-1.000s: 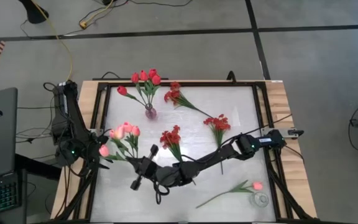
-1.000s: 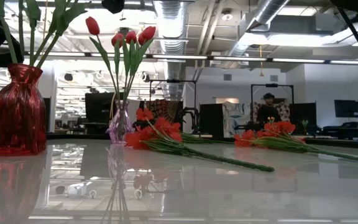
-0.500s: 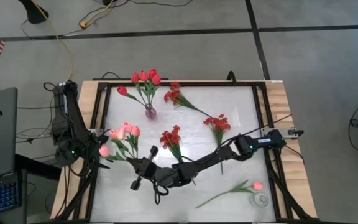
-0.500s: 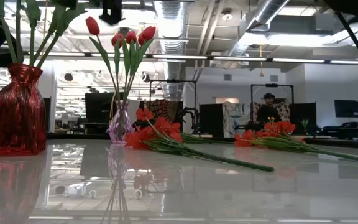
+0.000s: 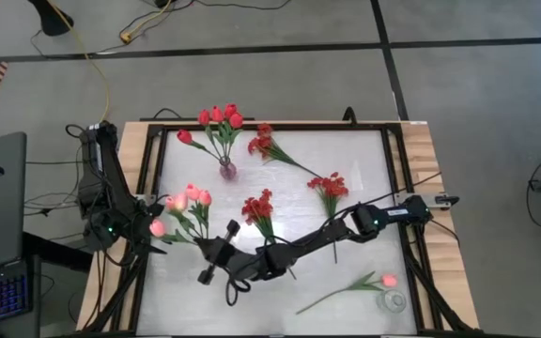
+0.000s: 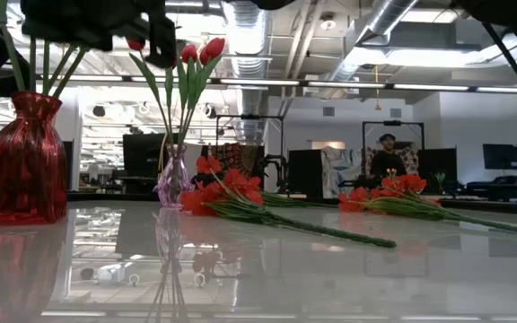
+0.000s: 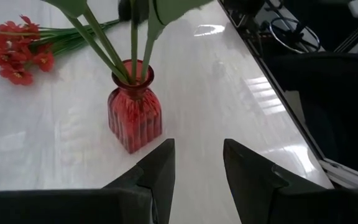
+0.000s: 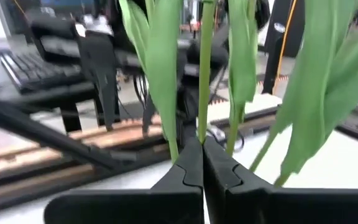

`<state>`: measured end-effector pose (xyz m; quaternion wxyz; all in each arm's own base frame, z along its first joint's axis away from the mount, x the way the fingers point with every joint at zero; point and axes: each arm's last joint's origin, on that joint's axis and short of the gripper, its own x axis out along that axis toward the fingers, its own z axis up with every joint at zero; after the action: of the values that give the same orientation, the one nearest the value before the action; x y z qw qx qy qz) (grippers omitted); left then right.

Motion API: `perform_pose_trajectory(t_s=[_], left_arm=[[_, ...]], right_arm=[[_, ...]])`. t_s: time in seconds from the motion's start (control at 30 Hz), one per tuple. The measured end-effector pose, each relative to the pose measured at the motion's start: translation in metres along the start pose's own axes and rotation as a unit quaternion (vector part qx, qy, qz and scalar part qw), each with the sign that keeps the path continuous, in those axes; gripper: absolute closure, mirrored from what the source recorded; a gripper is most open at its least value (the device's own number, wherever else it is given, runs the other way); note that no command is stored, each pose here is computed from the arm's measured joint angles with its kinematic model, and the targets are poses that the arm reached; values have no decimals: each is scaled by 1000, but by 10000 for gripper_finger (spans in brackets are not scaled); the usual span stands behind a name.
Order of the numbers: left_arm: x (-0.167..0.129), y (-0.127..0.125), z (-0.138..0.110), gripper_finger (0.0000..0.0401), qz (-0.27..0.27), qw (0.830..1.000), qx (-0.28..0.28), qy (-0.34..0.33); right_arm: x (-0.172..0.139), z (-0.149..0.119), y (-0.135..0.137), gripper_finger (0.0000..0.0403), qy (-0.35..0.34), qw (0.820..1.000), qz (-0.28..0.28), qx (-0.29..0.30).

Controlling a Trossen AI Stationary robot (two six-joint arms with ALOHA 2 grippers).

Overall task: Sort flowers into vase by color
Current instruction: Adjust the pink tulips in the red vase

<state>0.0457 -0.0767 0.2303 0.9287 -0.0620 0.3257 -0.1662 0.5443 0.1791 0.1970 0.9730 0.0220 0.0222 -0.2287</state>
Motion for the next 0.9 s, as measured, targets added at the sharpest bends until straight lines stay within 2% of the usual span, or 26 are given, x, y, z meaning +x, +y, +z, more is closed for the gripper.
perform_pose_trajectory(t_s=[0.5, 0.9], left_arm=[[0, 0, 0, 278, 2, 1000, 4, -2], [0, 0, 0, 278, 2, 1000, 4, -2]], right_arm=[[2, -5, -2, 375, 19, 1000, -1, -11], [0, -11, -2, 375, 42, 998, -2, -48]])
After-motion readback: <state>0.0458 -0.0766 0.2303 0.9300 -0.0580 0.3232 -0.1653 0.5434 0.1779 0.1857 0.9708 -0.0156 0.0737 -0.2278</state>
